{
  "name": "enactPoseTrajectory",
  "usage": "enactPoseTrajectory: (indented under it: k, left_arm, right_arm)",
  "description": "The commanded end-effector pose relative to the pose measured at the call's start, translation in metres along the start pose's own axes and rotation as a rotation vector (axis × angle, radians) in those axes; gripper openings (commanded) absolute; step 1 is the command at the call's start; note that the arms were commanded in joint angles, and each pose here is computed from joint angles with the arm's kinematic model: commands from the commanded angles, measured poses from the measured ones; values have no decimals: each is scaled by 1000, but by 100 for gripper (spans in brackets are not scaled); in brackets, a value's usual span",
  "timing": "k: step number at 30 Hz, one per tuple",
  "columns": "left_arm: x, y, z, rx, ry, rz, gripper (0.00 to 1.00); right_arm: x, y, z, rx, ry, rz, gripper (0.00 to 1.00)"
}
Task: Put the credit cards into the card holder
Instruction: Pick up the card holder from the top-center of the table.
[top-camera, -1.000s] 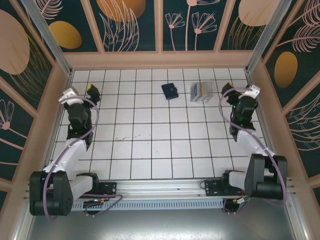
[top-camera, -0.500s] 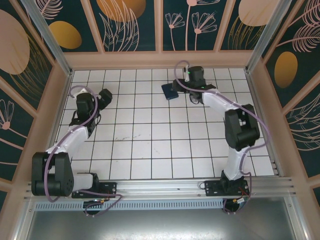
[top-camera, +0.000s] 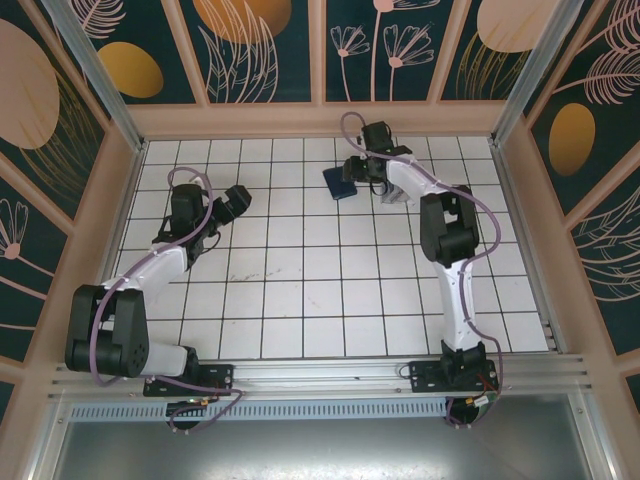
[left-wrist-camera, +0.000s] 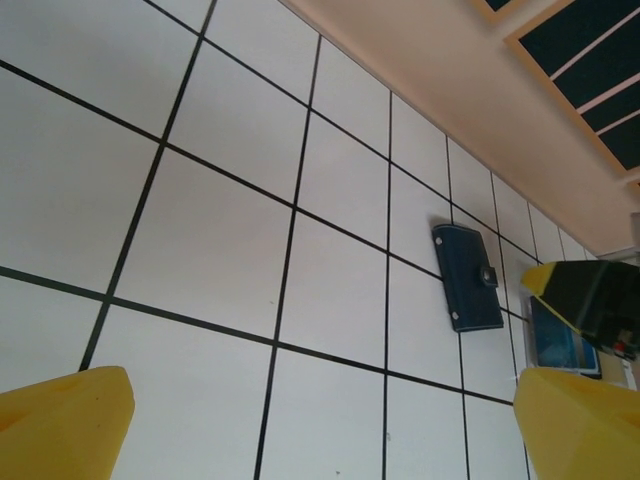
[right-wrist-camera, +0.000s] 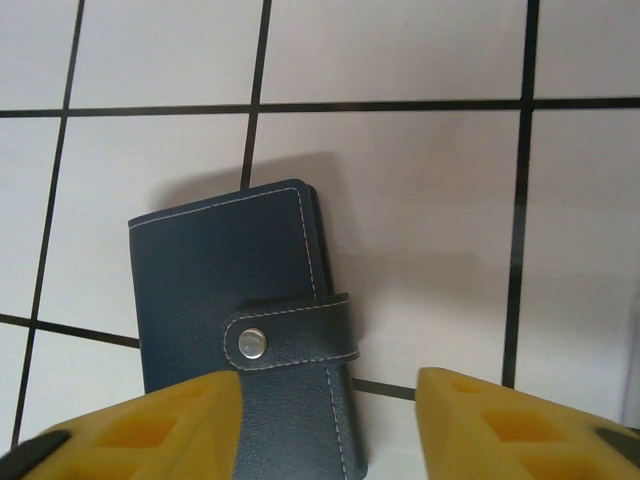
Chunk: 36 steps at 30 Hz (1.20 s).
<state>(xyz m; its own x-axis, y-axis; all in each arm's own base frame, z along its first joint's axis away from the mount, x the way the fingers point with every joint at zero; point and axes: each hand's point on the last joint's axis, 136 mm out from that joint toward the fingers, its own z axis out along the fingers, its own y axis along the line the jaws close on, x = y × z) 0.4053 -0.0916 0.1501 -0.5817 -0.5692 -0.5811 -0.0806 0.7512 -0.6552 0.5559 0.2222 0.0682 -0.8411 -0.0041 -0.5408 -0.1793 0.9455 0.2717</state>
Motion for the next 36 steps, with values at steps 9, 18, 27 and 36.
enactPoseTrajectory:
  k: [9,18,27,36]
  left_arm:
    - [5,-3,5,7,29,-26,85]
    - [14,-10,16,72,60,-34,83]
    - [29,-19,21,152,117,-43,81]
    - [68,-36,17,372,237,-123,78]
  right_arm:
    - [52,9,15,-62,177,56,47]
    - [70,22,19,-155,191,64,28]
    - [56,59,-2,-343,186,75,0]
    - [67,127,-64,-656,177,128,0]
